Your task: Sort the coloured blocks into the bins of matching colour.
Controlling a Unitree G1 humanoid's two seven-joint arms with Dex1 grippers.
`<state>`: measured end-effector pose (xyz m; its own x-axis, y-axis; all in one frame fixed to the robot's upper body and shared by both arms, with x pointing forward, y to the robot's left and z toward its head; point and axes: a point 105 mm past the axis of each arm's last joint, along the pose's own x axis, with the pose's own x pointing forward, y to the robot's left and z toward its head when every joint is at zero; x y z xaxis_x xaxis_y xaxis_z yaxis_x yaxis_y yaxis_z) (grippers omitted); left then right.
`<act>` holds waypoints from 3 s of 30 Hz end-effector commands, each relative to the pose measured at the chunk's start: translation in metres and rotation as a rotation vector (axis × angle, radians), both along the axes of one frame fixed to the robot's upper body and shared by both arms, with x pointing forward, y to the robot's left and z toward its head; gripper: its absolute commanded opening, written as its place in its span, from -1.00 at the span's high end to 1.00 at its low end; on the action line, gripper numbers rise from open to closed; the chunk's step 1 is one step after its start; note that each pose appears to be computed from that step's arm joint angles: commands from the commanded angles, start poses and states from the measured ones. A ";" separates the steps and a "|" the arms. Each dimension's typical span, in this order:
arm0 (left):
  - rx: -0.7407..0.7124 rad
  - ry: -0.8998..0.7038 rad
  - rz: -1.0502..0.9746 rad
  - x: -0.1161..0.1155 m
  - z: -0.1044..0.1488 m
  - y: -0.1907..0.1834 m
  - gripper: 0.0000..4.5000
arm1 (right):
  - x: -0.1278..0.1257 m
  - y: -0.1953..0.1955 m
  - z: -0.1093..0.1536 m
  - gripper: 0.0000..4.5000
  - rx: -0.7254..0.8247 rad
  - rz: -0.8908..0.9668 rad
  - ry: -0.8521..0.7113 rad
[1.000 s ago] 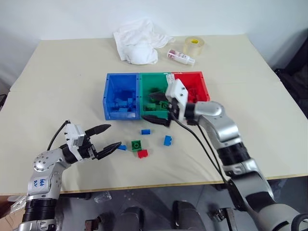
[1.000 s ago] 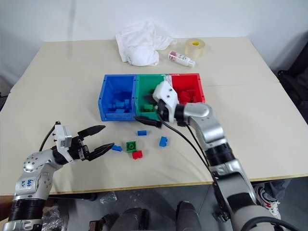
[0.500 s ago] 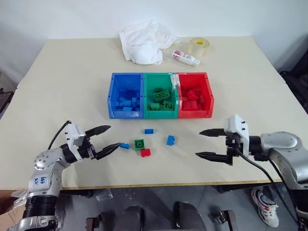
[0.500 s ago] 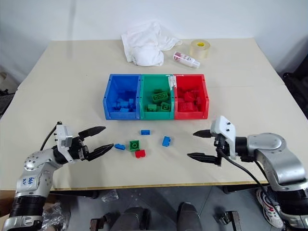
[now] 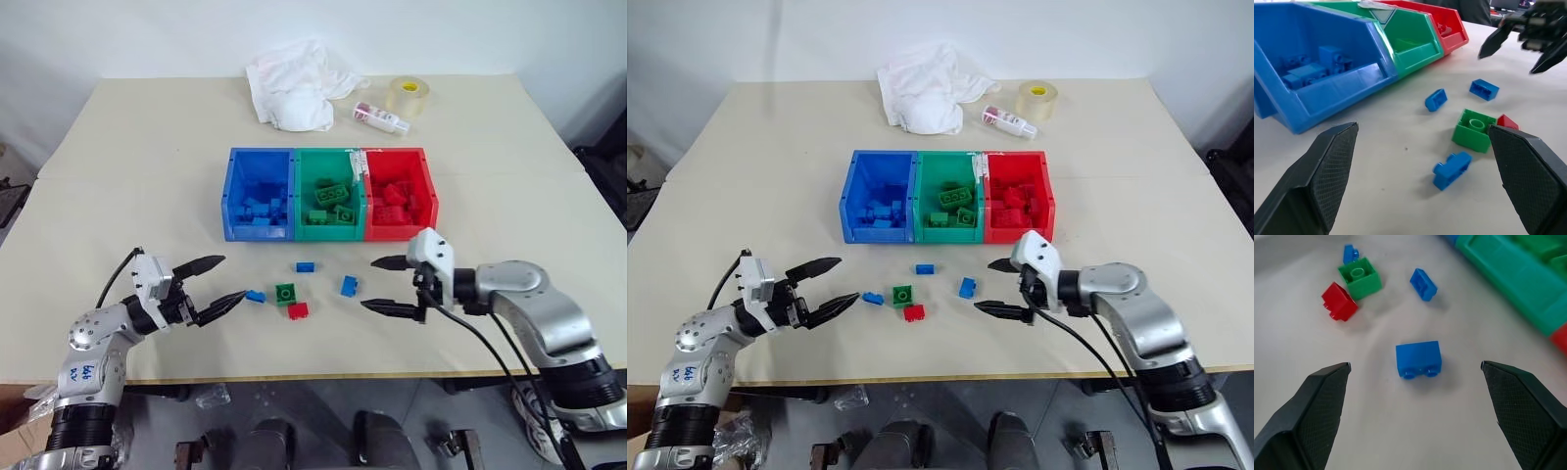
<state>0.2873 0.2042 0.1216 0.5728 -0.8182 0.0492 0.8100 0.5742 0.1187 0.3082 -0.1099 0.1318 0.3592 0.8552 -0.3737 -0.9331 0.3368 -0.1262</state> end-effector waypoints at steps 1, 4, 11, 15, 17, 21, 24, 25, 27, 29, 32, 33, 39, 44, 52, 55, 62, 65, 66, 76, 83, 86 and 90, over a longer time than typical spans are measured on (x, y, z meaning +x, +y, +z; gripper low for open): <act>-0.004 -0.046 0.007 -0.003 0.010 -0.001 -1.00 | 0.005 0.011 0.000 -0.99 -0.002 0.021 -0.030; -0.006 -0.047 0.010 -0.006 0.010 -0.002 -1.00 | 0.012 0.020 -0.009 -0.99 -0.017 0.023 -0.025; -0.005 -0.045 0.017 -0.012 0.008 0.000 -1.00 | 0.009 0.028 -0.007 -0.10 -0.005 0.052 -0.042; -0.002 -0.044 0.018 -0.013 0.007 0.001 -1.00 | 0.008 0.029 0.006 0.36 0.008 0.059 -0.084; -0.002 -0.043 0.017 -0.013 0.007 0.002 -1.00 | 0.008 0.032 0.018 0.36 0.027 0.071 -0.116; -0.001 -0.043 0.013 -0.009 0.007 0.002 -1.00 | 0.022 0.050 0.053 0.36 0.105 0.066 -0.203; -0.004 -0.046 0.007 -0.006 0.008 0.000 -1.00 | 0.033 0.067 0.069 0.36 0.139 0.078 -0.226; -0.006 -0.047 0.006 -0.005 0.008 -0.001 -1.00 | 0.038 0.072 0.071 0.36 0.140 0.077 -0.227; -0.005 -0.050 0.005 -0.004 0.008 -0.001 -1.00 | 0.048 0.089 0.080 0.36 0.155 0.087 -0.255; -0.008 -0.057 0.012 -0.004 0.008 -0.002 -1.00 | 0.056 0.106 0.088 0.36 0.174 0.098 -0.282; -0.014 -0.064 0.018 -0.005 0.008 -0.003 -1.00 | 0.071 0.130 0.098 0.36 0.200 0.087 -0.316; -0.016 -0.065 0.019 -0.006 0.008 -0.004 -1.00 | 0.076 0.135 0.100 0.36 0.204 0.073 -0.328; -0.023 -0.067 0.041 -0.011 0.006 -0.004 -1.00 | 0.099 0.156 0.108 -0.36 0.230 -0.002 -0.353; -0.024 -0.064 0.050 -0.013 0.005 -0.003 -1.00 | 0.094 0.155 0.110 -0.97 0.252 0.046 -0.363; -0.021 -0.053 0.030 -0.009 0.004 -0.006 -1.00 | 0.043 0.095 0.078 -0.97 0.194 0.243 -0.328; -0.014 -0.047 0.019 -0.007 0.002 -0.005 -1.00 | 0.019 0.060 0.061 -0.97 0.157 0.254 -0.263; 0.001 -0.035 0.000 -0.004 0.001 -0.001 -1.00 | -0.021 -0.024 0.035 -0.97 0.052 0.085 -0.089; 0.012 -0.028 -0.010 -0.003 0.000 0.002 -1.00 | -0.030 -0.045 0.032 -0.97 0.011 0.015 -0.062; 0.014 -0.028 -0.011 -0.003 0.000 0.003 -1.00 | -0.031 -0.049 0.031 -0.97 0.004 0.003 -0.057; 0.017 -0.043 -0.008 0.000 0.004 0.003 -1.00 | -0.014 -0.014 0.022 -0.97 0.007 0.052 -0.042; 0.009 -0.051 0.016 -0.009 0.003 0.002 -1.00 | 0.011 0.037 0.008 -0.97 0.040 0.152 -0.022; 0.007 -0.052 0.037 -0.014 0.003 0.003 -1.00 | 0.026 0.055 0.006 -0.97 0.054 0.161 -0.028; 0.003 -0.049 0.062 -0.020 0.002 0.004 -1.00 | 0.038 0.073 0.004 -0.97 0.053 0.184 -0.033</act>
<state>0.2704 0.2074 0.1131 0.6125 -0.7895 0.0398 0.7800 0.6117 0.1321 0.3442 -0.0410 0.1317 0.2121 0.9211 -0.3266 -0.9762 0.1843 -0.1141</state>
